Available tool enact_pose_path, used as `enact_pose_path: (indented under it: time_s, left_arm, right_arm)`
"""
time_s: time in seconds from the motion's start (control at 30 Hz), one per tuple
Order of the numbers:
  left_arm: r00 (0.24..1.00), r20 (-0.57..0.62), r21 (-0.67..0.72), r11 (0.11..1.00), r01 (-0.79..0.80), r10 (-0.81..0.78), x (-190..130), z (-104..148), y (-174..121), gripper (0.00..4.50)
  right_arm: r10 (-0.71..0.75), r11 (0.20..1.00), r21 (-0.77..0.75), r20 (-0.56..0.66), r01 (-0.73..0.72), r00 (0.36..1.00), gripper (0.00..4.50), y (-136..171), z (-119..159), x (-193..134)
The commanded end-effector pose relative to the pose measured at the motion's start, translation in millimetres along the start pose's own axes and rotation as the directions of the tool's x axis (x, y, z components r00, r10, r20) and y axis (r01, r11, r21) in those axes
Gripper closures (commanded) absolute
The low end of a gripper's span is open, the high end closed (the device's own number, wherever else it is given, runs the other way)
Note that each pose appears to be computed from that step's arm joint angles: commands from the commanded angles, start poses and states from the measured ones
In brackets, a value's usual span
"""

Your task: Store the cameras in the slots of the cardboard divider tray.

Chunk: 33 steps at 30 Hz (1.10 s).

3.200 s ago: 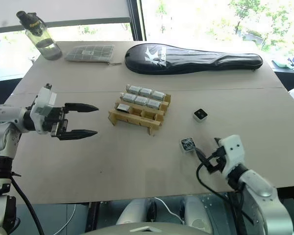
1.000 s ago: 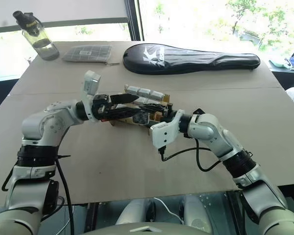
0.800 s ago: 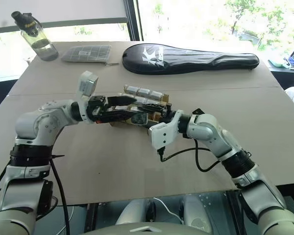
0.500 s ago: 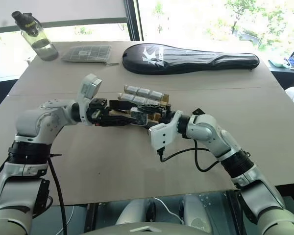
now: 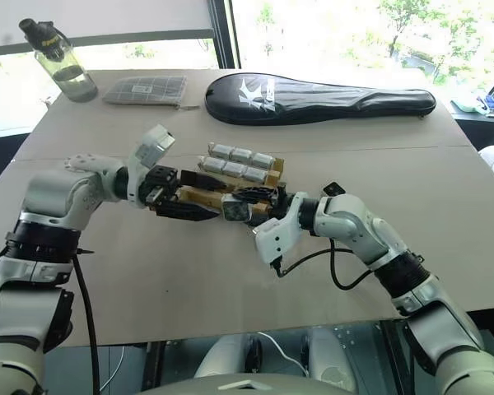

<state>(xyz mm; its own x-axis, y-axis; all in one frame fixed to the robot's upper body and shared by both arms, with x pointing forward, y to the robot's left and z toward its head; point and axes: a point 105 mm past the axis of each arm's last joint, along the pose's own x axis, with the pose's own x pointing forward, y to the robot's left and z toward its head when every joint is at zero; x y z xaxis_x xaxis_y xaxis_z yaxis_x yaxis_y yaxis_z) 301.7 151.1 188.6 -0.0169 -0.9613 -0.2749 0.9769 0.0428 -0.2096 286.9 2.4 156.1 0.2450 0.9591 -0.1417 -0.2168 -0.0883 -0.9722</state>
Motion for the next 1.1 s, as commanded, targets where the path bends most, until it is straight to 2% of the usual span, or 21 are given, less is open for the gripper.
enact_pose_path:
  time_s: [0.03,0.33,0.47,0.53,1.0,1.1]
  left_arm:
    - [1.000,-0.008,0.046,0.999,0.026,-0.026,-3,11,-5,0.00]
    - [0.998,-0.029,0.020,0.999,0.049,-0.049,0,9,-8,0.00]
    - [0.998,-0.054,0.016,0.999,0.044,-0.043,-1,6,-7,1.21]
    - [0.998,-0.058,0.020,0.999,0.041,-0.040,-1,5,-7,1.36]
    - [0.997,-0.054,0.032,0.998,0.052,-0.050,1,7,-7,1.36]
    - [0.997,-0.051,0.031,0.998,0.051,-0.050,1,8,-6,2.11]
  right_arm:
    - [-0.005,0.998,-0.058,0.032,0.006,0.999,2.56,-8,6,1]
    - [0.008,0.996,-0.093,0.057,-0.003,0.998,2.56,-9,9,5]
    - [0.001,0.996,-0.089,0.066,0.004,0.998,2.56,-10,12,7]
    - [-0.001,0.996,-0.091,0.068,0.007,0.998,2.56,-11,12,7]
    - [-0.013,0.996,-0.088,0.085,0.020,0.996,2.56,-13,16,9]
    - [-0.009,0.996,-0.083,0.087,0.017,0.996,2.56,-11,17,9]
